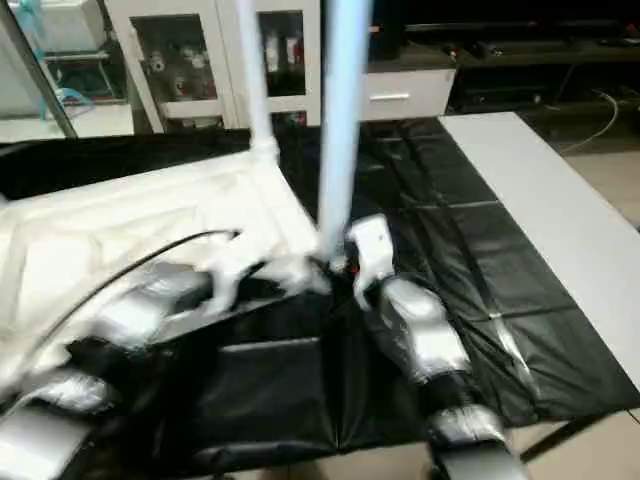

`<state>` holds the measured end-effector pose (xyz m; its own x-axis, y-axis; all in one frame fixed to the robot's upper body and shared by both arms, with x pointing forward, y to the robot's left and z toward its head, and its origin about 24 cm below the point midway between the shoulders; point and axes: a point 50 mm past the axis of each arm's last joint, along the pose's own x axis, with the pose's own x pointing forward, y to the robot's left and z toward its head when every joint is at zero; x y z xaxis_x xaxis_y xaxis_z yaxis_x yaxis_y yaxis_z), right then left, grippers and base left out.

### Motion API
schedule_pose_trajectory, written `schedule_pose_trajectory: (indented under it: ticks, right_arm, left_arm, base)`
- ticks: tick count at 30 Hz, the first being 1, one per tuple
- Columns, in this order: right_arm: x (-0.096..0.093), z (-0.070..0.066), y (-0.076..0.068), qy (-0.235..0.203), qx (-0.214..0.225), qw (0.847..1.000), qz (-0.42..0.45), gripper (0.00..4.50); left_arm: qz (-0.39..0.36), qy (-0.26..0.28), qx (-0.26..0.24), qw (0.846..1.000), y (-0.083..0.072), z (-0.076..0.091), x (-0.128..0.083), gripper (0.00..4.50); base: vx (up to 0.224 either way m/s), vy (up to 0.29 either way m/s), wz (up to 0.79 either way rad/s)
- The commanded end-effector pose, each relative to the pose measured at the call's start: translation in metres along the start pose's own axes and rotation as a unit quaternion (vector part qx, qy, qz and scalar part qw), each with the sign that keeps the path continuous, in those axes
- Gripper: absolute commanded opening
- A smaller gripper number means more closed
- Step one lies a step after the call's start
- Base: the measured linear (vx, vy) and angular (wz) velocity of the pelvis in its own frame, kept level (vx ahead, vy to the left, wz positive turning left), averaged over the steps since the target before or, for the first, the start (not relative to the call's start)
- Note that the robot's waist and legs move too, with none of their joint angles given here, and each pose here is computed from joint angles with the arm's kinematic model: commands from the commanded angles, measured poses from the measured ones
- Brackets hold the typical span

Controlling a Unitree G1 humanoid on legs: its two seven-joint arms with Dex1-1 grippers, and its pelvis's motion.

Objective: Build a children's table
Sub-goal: Rotate leg to tighten

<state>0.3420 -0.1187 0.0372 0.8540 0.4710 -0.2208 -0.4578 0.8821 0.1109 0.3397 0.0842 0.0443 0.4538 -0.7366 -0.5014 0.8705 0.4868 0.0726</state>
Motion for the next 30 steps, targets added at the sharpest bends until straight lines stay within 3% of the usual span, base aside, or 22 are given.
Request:
schedule_pose_trajectory:
  ticks: [1,5,12,14,15,17,20,22,27,28,30]
  right_arm:
    - [0.007,-0.013,0.005,0.027,0.038,0.998,-0.047,2.67]
    - [0.024,-0.014,0.012,0.046,0.068,0.986,-0.144,2.67]
    - [0.033,-0.002,0.023,0.018,0.036,0.994,-0.104,2.67]
    - [0.031,0.003,0.022,-0.007,0.017,0.996,-0.082,2.67]
    - [0.031,0.004,0.022,-0.012,0.016,0.997,-0.077,3.23]
    - [0.028,0.009,0.019,-0.033,0.012,0.997,-0.066,3.37]
    - [0.013,0.017,0.007,-0.068,-0.037,0.997,0.0,3.54]
    - [0.006,0.018,0.004,-0.072,-0.059,0.995,0.03,3.73]
    - [-0.013,0.016,-0.001,-0.068,-0.109,0.985,0.113,4.03]
    - [-0.025,0.014,-0.004,-0.057,-0.134,0.977,0.158,4.23]
    - [-0.032,0.012,-0.005,-0.046,-0.146,0.971,0.184,4.23]
  left_arm:
    - [0.062,0.007,-0.049,0.997,0.003,-0.001,0.01,0.0]
    - [0.18,0.0,-0.075,0.981,0.015,0.013,0.02,0.0]
    - [0.154,-0.013,-0.058,0.986,0.012,0.019,0.023,0.0]
    - [0.132,-0.016,-0.043,0.99,0.011,0.017,0.022,0.0]
    - [0.127,-0.016,-0.041,0.991,0.011,0.016,0.021,0.0]
    - [0.1,-0.018,-0.027,0.994,0.009,0.014,0.02,0.0]
    - [-0.005,-0.016,-0.007,1.0,0.0,-0.001,0.008,0.0]
    - [-0.035,0.001,-0.02,0.999,-0.002,-0.01,0.002,0.0]
    - [-0.127,-0.004,0.019,0.992,-0.009,-0.018,-0.016,0.0]
    - [-0.17,-0.002,0.029,0.985,-0.011,-0.021,-0.029,0.0]
    - [-0.186,0.002,0.032,0.982,-0.011,-0.023,-0.035,0.0]
  base:
    - [0.0,0.0,0.0]
    - [0.0,0.0,0.0]
    - [0.0,0.0,0.0]
    - [0.0,0.0,0.0]
    - [0.0,0.0,0.0]
    - [0.0,0.0,0.0]
    - [0.0,0.0,0.0]
    - [0.0,0.0,0.0]
    - [0.0,0.0,0.0]
    - [0.0,0.0,0.0]
    - [0.0,0.0,0.0]
